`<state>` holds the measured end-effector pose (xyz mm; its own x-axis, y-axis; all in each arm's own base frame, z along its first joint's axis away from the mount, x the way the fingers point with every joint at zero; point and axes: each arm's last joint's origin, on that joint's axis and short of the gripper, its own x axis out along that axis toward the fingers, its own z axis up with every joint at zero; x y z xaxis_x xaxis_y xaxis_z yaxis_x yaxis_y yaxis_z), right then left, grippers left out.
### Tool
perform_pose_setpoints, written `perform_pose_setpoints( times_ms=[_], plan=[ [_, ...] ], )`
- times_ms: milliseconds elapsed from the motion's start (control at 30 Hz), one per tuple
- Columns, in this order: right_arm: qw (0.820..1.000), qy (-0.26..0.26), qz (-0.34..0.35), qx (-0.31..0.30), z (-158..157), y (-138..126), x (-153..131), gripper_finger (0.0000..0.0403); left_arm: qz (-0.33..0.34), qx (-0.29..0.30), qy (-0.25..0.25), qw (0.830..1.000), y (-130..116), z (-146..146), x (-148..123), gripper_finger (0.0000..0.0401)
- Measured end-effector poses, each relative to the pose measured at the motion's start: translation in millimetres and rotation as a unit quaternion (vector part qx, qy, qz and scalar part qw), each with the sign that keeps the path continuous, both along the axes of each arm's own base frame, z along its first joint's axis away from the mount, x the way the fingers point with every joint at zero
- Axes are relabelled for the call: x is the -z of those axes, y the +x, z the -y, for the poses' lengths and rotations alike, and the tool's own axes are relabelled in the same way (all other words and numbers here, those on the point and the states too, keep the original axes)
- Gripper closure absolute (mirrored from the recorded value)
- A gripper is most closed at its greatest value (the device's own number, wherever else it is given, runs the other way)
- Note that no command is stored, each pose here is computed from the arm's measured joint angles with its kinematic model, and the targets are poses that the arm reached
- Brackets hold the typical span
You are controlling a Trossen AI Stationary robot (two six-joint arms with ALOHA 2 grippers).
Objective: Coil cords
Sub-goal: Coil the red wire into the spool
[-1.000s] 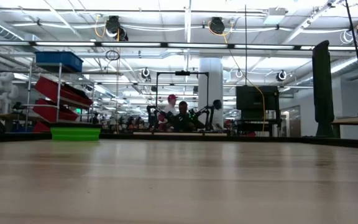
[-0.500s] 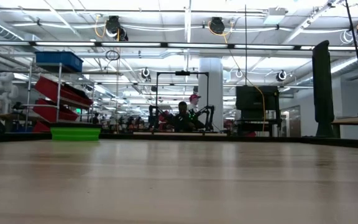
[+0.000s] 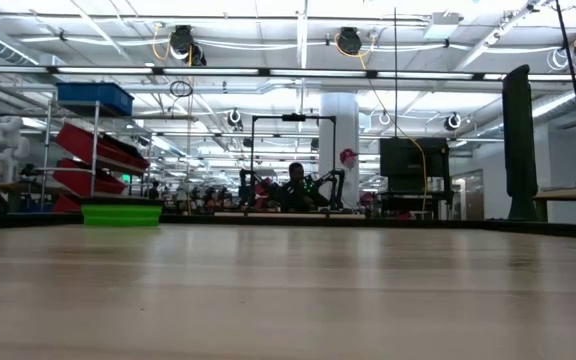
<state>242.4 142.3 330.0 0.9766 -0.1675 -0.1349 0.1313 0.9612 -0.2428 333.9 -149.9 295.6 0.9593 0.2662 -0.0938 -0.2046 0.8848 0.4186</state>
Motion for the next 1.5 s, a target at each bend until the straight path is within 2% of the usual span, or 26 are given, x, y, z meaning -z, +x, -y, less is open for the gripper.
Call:
perform_pose_setpoints(
  times_ms=[233,367,567,733,1033,1133,1267,1333,1500],
  plan=[
    [1.0,0.0,0.0,0.0,0,0,0,0.0403,-0.003,0.003,0.017,1.0,-3,4,-1,0.0395],
    [1.0,0.0,0.0,0.0,0,0,0,0.0403,0.001,0.0,0.036,0.999,-13,11,-10,0.0394],
    [1.0,-0.002,-0.001,0.0,0,0,0,0.0403,0.001,0.007,0.051,0.999,-31,20,-23,0.0368],
    [1.0,-0.003,-0.001,0.0,0,0,0,0.0403,0.006,-0.015,0.052,0.999,-40,24,-29,0.0348],
    [1.0,-0.008,-0.002,0.0,0,0,0,0.0403,0.008,-0.04,0.058,0.997,-49,29,-33,0.0345],
    [1.0,-0.014,-0.006,0.0,0,0,1,0.0403,0.027,-0.042,0.038,0.998,-48,29,-37,0.0345],
    [1.0,-0.018,-0.009,0.001,0,0,1,0.0403,0.05,-0.057,-0.022,0.997,-45,22,-37,0.0345],
    [1.0,-0.018,-0.009,0.001,0,0,1,0.0403,0.05,-0.058,-0.027,0.997,-43,19,-37,0.0345],
    [1.0,-0.025,-0.015,0.01,1,-1,3,0.0403,0.049,-0.008,-0.041,0.998,-37,14,-37,0.0344]
  ],
)
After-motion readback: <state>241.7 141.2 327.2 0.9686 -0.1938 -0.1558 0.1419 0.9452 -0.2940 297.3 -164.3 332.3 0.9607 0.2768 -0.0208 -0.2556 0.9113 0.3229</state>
